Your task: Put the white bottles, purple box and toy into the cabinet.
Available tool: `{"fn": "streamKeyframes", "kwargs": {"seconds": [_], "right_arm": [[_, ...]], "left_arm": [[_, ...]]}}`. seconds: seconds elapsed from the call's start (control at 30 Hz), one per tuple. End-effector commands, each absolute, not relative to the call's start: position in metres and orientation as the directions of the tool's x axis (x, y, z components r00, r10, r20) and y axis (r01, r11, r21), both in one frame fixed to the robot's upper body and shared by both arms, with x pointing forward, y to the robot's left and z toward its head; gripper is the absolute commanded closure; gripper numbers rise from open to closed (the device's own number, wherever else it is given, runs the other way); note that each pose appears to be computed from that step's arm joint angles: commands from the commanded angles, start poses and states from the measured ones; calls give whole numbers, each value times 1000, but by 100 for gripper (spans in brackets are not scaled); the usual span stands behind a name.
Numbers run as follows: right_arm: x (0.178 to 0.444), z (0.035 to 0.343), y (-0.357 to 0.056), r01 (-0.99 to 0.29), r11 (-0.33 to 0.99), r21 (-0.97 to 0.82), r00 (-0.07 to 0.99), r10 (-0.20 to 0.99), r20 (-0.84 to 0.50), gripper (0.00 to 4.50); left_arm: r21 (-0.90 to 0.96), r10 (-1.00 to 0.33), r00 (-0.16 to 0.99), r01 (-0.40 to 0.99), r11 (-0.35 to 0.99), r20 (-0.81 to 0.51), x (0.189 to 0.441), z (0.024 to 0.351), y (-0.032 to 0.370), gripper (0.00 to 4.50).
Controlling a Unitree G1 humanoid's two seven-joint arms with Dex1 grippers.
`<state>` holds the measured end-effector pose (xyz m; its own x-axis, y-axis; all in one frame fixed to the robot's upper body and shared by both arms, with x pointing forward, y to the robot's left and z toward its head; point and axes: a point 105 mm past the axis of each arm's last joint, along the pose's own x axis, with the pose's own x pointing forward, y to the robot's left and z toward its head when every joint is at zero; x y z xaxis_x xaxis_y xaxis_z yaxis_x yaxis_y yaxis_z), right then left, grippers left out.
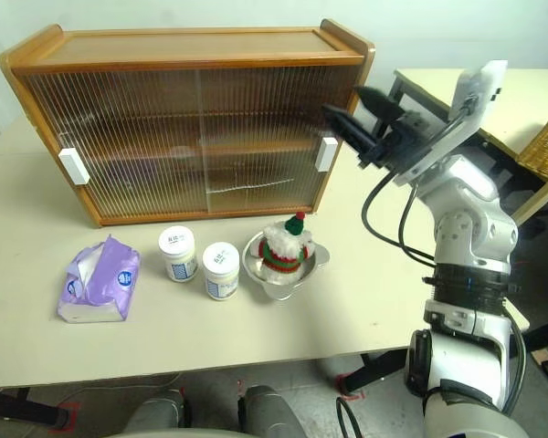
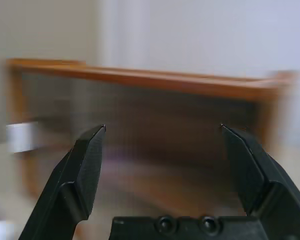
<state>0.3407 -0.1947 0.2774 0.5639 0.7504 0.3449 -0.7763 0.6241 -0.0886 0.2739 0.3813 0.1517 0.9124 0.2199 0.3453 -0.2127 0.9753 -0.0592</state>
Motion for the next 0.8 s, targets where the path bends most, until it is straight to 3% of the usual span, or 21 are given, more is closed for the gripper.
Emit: {"fn": "streamKeyframes", "kwargs": {"seconds": [0.03,0.17,0.27,0.6,0.63,0.8], "right_arm": [[321,273,-166,-872,485,-66,445,842,305,0],[311,257,-147,-920,392,-24,373,890,264,0],[305,248,-138,-938,348,-13,336,914,229,0],[298,240,-124,-962,274,-5,268,943,198,0],[297,239,-122,-964,267,-6,261,946,195,0],[297,236,-118,-968,252,-3,247,949,197,0]], "left_arm": [[-100,170,929,-145,984,328,287,160,358,2],[-163,110,953,-66,984,283,301,159,322,2],[-174,89,958,-42,984,271,306,162,310,66],[-184,27,975,14,983,219,319,167,300,426],[-187,20,976,21,982,215,321,168,298,446],[-196,-7,978,49,979,210,332,169,292,446]]}}
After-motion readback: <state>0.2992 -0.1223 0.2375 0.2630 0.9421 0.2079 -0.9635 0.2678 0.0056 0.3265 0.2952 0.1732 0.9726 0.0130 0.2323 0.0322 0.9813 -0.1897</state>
